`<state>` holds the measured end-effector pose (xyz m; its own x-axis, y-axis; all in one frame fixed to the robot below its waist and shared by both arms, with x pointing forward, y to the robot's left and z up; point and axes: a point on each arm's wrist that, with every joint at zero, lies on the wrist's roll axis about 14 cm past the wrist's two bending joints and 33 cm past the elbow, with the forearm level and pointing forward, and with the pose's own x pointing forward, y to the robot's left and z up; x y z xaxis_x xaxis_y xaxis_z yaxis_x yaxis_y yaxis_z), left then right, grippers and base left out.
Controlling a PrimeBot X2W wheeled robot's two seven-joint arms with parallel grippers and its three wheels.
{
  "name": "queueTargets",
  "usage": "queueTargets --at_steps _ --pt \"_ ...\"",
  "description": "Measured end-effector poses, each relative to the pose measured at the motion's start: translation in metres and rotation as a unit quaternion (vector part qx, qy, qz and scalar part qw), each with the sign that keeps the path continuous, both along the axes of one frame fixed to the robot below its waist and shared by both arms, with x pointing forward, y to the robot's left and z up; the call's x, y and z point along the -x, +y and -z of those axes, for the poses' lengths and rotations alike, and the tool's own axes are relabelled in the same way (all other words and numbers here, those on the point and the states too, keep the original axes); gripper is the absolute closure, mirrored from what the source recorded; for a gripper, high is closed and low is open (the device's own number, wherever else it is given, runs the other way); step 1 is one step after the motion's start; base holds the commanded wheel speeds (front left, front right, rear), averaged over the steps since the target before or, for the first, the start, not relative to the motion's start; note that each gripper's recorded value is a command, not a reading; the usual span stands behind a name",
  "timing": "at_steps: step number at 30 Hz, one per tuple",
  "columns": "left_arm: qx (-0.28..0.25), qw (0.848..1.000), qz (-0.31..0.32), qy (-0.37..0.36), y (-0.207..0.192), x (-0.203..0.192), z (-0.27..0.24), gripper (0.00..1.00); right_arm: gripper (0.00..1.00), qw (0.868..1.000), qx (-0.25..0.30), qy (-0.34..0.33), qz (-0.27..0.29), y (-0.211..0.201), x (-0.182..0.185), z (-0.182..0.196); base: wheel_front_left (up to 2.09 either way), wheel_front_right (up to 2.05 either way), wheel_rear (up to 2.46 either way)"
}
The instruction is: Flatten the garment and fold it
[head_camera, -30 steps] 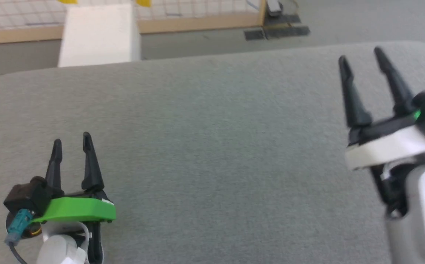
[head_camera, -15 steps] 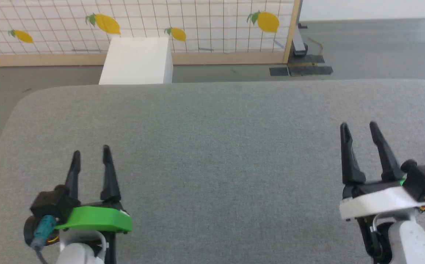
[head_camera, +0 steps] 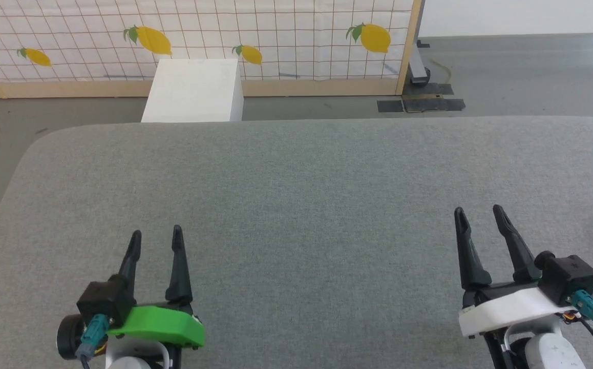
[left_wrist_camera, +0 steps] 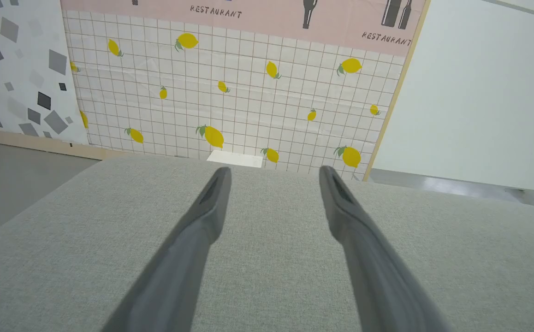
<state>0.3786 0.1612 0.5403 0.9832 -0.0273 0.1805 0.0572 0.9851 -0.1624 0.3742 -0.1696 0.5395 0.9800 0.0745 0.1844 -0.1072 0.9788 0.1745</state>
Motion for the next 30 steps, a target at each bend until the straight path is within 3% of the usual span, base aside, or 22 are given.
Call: queueTargets --at_steps 10,11,30 --pt "0.005 0.999 0.014 0.036 -0.008 0.002 0.023 0.0 0.0 1.0 -0.002 0.008 0.006 -0.004 0.001 0.006 0.0 0.0 0.0" --pt "0.004 0.999 0.014 0.038 -0.008 0.002 0.024 1.0 1.0 1.0 -0.002 0.009 0.006 -0.004 0.001 0.006 0.0 0.0 0.0" --pt "-0.004 0.999 0.013 0.043 -0.007 0.002 0.024 1.0 1.0 1.0 0.009 0.016 0.001 -0.001 0.0 0.006 0.0 0.0 0.0"
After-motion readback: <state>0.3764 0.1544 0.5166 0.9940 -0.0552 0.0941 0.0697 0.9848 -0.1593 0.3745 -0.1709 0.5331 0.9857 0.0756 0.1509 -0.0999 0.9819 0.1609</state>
